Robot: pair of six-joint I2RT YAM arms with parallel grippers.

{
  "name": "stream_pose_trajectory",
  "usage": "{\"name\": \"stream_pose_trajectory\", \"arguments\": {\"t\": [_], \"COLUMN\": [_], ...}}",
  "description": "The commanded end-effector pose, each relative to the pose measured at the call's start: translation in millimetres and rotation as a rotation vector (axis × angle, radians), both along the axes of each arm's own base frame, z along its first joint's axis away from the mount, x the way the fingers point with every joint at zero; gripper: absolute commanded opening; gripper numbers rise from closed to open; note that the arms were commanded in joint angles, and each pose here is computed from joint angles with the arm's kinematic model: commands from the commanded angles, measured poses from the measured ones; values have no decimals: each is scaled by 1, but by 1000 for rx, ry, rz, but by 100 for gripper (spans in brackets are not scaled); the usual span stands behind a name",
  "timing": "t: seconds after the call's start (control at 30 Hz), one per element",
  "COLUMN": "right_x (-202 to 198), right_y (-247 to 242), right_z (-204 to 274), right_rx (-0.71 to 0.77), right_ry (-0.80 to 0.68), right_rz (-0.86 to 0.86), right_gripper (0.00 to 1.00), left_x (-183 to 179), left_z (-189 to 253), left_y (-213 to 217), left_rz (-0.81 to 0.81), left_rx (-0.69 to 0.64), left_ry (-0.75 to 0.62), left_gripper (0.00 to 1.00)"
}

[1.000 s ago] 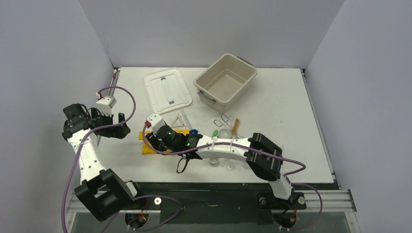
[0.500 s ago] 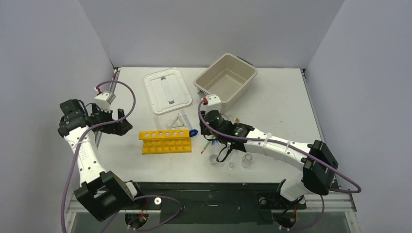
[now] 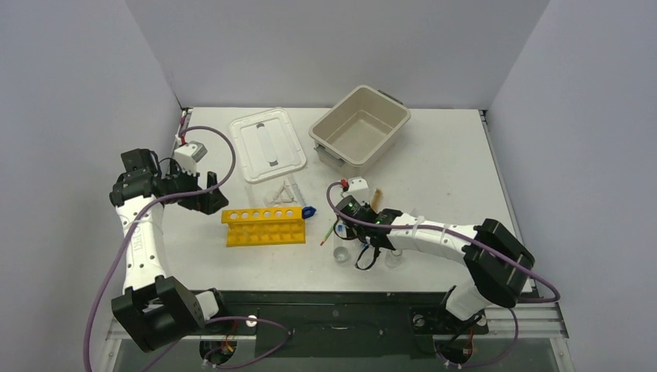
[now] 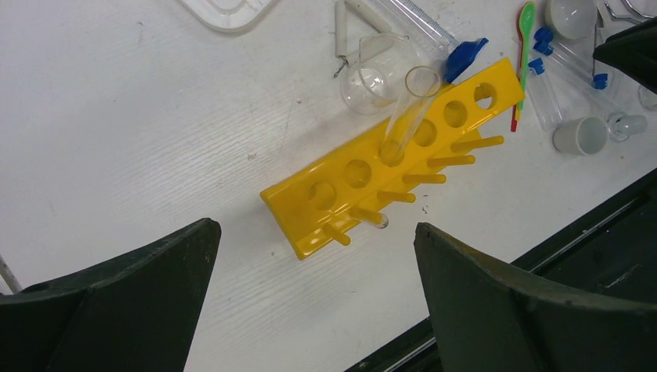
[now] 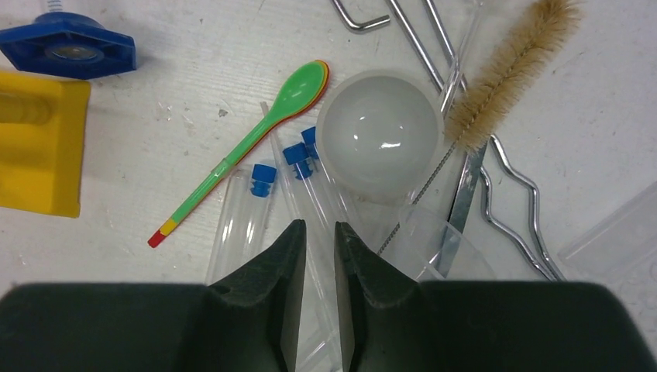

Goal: Organize the chemistry lab equipment
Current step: Pick up the test tube at the center of the board.

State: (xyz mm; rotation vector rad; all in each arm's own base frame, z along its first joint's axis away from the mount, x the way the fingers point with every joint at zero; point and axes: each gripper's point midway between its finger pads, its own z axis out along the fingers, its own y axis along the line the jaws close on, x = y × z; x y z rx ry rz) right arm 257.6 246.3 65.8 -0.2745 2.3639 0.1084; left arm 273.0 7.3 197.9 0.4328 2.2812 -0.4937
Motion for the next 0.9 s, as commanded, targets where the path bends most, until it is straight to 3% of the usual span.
{"name": "stream_pose_trajectory", "arguments": {"t": [0.0,0.6,0.87], "right_x": [-1,-7,-9], "right_y": [8,72,74], "right_z": [-10,-21,-36], "right_rx": [32,108,89], "right_ry": [12,74,105], "right_rz": [-4,161,150], "right_gripper": [20,25,26], "left_x": [12,13,11], "left_z": [15,-1,-5], "left_y": [-1,0,1], "left_rz": [9,4,-4], "left_rx": [8,44,60], "left_ry": [-40,14,11], "left_gripper": [97,97,97]}}
